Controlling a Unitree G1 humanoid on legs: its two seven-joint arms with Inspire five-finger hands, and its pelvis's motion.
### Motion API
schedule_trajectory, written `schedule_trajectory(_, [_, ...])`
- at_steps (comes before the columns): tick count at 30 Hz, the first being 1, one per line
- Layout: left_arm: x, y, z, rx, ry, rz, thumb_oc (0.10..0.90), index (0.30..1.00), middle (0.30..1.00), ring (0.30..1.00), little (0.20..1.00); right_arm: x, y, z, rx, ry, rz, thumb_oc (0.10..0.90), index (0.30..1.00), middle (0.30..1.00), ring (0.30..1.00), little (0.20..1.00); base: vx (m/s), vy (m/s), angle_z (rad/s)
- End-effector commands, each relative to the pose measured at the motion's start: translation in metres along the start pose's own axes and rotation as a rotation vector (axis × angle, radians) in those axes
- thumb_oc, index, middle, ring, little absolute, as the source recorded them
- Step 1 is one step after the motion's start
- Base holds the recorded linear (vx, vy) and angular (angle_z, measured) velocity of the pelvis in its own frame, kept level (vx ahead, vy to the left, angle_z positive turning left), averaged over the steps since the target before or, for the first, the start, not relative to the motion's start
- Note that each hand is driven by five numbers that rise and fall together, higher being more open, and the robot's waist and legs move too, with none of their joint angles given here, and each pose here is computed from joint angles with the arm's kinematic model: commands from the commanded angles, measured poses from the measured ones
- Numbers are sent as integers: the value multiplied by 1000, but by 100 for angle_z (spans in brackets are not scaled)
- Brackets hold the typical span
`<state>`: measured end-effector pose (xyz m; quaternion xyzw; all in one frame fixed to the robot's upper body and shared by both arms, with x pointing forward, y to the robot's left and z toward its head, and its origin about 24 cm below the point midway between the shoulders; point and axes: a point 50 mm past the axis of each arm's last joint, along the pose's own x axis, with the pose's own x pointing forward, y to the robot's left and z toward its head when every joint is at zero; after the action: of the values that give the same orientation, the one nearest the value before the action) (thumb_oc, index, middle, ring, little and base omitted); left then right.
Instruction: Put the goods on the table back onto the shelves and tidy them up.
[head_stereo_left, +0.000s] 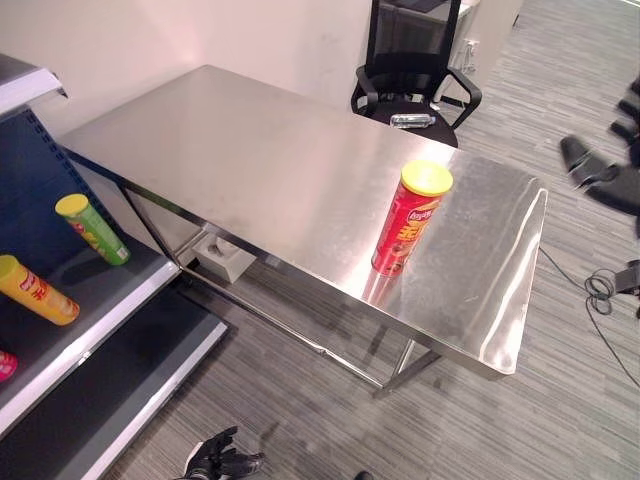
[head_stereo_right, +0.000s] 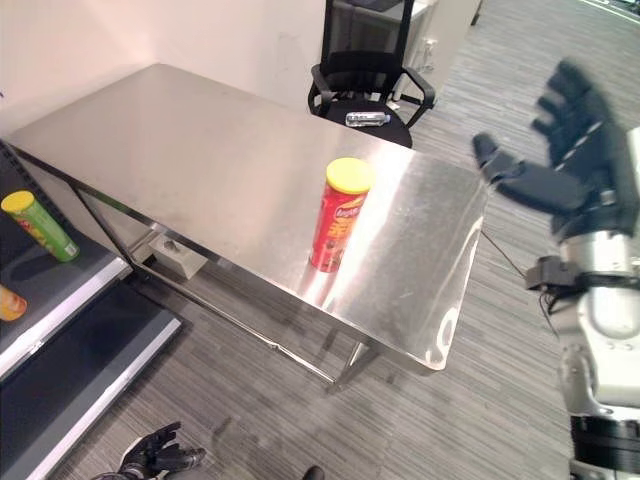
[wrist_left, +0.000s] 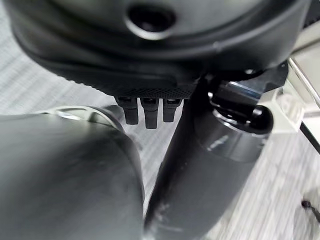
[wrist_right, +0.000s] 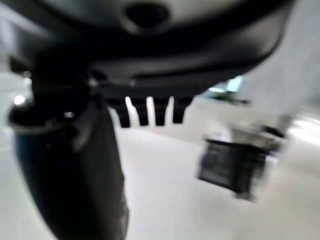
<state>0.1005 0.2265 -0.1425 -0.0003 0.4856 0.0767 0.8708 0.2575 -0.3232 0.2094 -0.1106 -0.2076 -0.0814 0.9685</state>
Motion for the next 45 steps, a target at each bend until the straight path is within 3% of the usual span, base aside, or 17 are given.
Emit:
schedule_trajectory(1, [2,24,27,43,-93,35,800,900,900,900,900,22,-5,75,11,-345,13,800,900,900,900,900,65,93,-19])
schedule_trajectory(9, [1,27,21,36,-71,37,800,900,900,900,900,20,1,74,39,-347,53,800,900,900,900,900,54,92,4])
schedule_trajectory(21, [1,25,11,55,-25,36,800,900,900,900,900,15,2,81,190,-475,-59,800,900,900,900,900,18,26,3])
schedule_trajectory(33, [1,21,10,105,-21,-3,800,900,900,900,900,18,46,76,332,-428,244,800,900,900,900,900,0,0,0])
schedule_trajectory(39, [0,23,10,129,-21,-18,800,900,900,900,900,17,51,68,245,-320,371,800,900,900,900,900,-9,-4,2])
schedule_trajectory(45, [0,24,9,151,-16,-28,800,900,900,900,900,13,45,64,214,-287,380,800,900,900,900,900,-21,-15,6])
